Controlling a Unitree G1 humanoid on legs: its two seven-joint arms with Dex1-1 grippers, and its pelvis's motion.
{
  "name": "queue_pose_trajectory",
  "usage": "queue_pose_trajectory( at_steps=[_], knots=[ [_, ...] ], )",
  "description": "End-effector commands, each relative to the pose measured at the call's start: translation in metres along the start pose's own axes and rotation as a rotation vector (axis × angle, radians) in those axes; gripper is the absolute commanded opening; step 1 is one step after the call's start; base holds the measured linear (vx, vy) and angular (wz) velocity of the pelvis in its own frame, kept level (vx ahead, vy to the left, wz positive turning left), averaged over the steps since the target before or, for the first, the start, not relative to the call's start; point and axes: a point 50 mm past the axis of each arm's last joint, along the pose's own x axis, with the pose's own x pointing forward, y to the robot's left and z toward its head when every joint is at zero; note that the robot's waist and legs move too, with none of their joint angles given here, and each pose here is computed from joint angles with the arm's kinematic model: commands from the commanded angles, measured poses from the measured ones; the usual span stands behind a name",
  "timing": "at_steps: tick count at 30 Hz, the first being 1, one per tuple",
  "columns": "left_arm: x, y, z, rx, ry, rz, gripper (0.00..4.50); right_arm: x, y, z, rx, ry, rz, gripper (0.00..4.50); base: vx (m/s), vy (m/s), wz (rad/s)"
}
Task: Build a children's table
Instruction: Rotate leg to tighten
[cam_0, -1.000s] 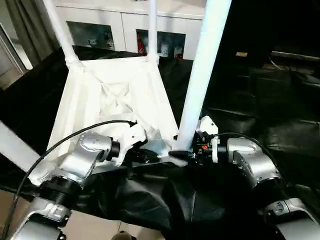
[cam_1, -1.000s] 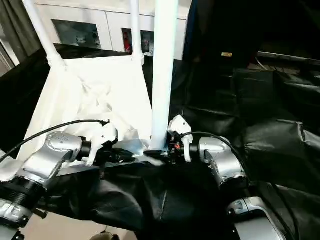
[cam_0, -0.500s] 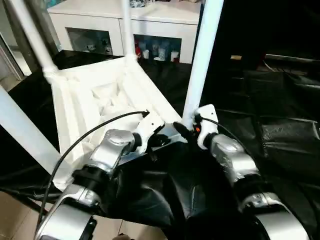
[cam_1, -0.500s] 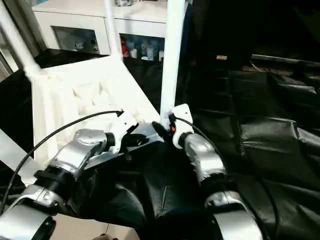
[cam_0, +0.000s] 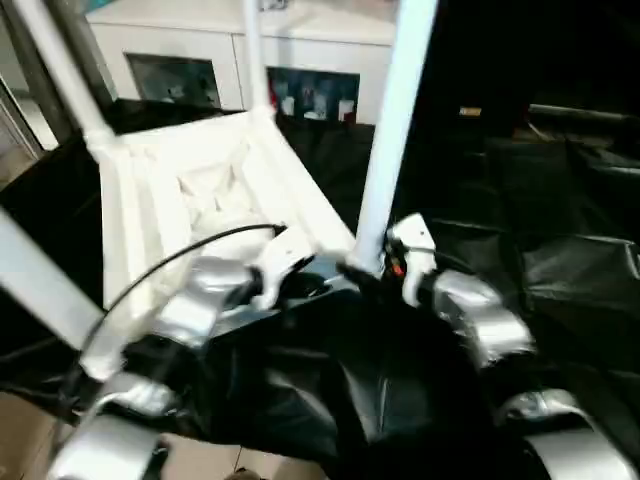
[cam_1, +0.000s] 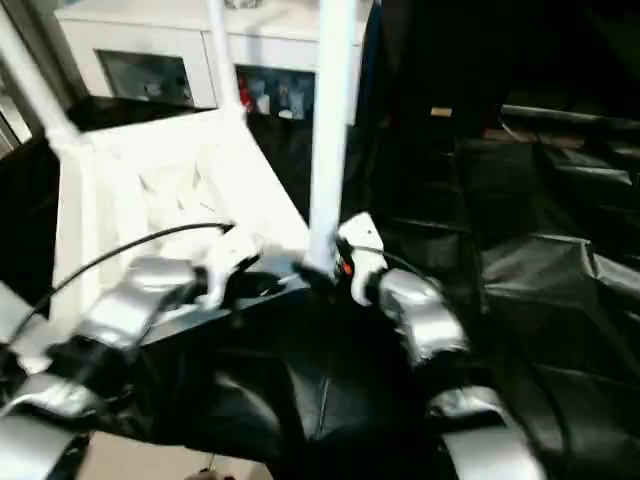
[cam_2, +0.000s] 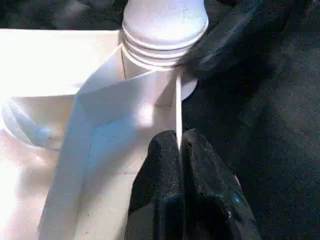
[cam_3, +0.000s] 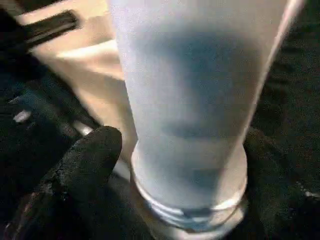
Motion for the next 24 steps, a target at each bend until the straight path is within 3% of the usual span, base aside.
queue_pose_trajectory(
  at_steps=[1,7,17,22,24],
  knots=[
    [0.004,-0.009,0.013,0.049,-0.059,-0.104,0.00,0.005,0.013,0.002,-0.016,0.005,0.147,3.90,0.000,0.000,0.00],
    [-0.009,-0.015,0.006,0.052,-0.027,-0.190,0.00,-0.007,0.012,0.000,-0.057,0.052,0.224,3.90,0.000,0.000,0.00],
    [-0.013,-0.016,0.002,0.044,-0.018,-0.177,0.00,-0.001,0.022,-0.001,-0.037,0.042,0.282,3.01,0.000,0.000,0.00],
    [-0.007,-0.009,0.005,0.038,-0.031,-0.082,0.00,0.002,0.025,-0.006,-0.018,0.025,0.238,2.78,0.000,0.000,0.00],
    [0.000,-0.001,0.007,0.019,-0.022,0.031,0.00,0.008,0.022,-0.012,0.019,0.011,0.137,2.72,0.000,0.000,0.00]
  ],
)
